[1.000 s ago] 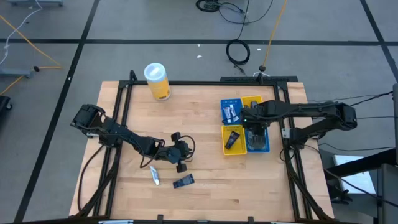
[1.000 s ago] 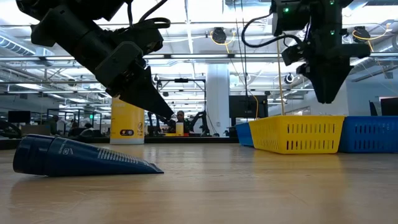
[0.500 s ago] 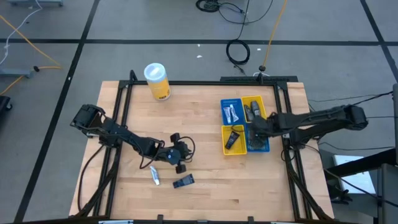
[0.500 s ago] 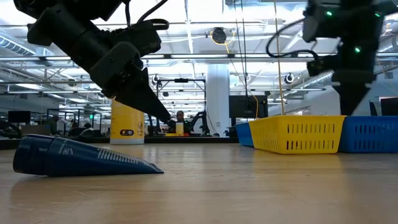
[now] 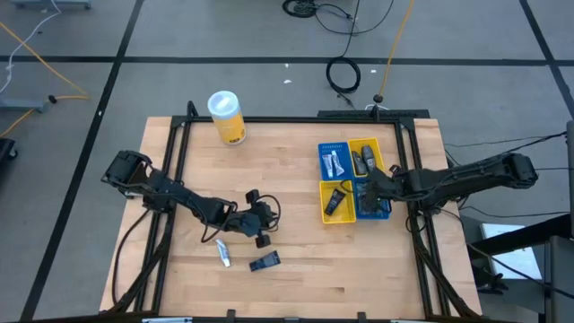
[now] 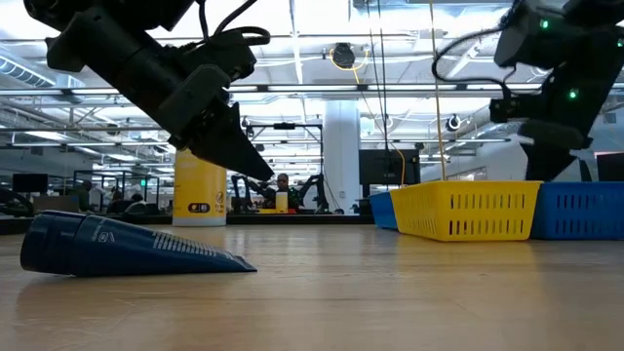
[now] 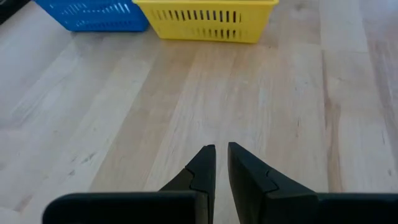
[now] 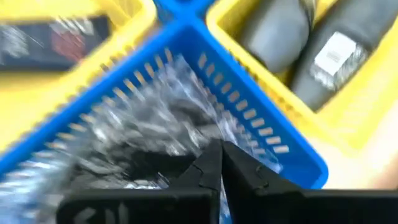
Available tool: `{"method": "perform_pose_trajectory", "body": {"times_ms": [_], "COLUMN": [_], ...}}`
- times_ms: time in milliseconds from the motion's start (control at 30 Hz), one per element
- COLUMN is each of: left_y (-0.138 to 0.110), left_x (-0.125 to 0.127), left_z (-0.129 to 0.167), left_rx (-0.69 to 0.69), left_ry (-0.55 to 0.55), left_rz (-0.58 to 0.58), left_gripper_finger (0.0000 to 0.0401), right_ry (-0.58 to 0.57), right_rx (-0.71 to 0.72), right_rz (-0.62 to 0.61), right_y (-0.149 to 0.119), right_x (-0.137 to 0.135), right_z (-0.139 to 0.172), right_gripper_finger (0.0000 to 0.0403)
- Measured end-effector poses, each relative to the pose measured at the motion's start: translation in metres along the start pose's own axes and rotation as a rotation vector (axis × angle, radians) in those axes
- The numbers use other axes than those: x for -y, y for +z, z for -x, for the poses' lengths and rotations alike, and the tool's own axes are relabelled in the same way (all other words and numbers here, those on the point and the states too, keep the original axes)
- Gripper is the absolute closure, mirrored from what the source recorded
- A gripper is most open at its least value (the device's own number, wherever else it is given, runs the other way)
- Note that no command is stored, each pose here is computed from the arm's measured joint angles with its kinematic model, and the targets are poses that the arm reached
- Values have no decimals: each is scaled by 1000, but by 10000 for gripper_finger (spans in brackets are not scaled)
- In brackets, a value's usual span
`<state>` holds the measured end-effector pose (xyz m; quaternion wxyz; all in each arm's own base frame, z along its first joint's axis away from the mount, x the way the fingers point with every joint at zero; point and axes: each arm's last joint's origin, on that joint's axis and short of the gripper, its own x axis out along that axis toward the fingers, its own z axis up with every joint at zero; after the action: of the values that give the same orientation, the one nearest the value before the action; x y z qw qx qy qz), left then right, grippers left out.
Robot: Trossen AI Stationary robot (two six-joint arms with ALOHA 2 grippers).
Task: Pick & Place Travel size toiletries
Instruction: Put the black hairbrush into the bottom blue bin, then put the white toothpaste into the top blue bin
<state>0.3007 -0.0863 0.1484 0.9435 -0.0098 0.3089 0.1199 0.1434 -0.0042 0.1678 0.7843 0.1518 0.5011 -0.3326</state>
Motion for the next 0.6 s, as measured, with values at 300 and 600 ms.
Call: {"method": "perform_pose_trajectory", "body": {"times_ms": [300, 600], "left_y": [0, 0], "left_x": [0, 14], "left_z": [0, 9], "left_rx": [1, 13], "left_ry": [1, -45], "left_rz": [1, -78], "left_gripper_finger": [357, 357], "right_ry": [121, 573], "right_rx": [238, 833], "right_rz": [19, 351], "right_y": [13, 23], "right_x": [-2, -68], "right_z": [24, 37], "right_gripper_finger": [401, 402]}}
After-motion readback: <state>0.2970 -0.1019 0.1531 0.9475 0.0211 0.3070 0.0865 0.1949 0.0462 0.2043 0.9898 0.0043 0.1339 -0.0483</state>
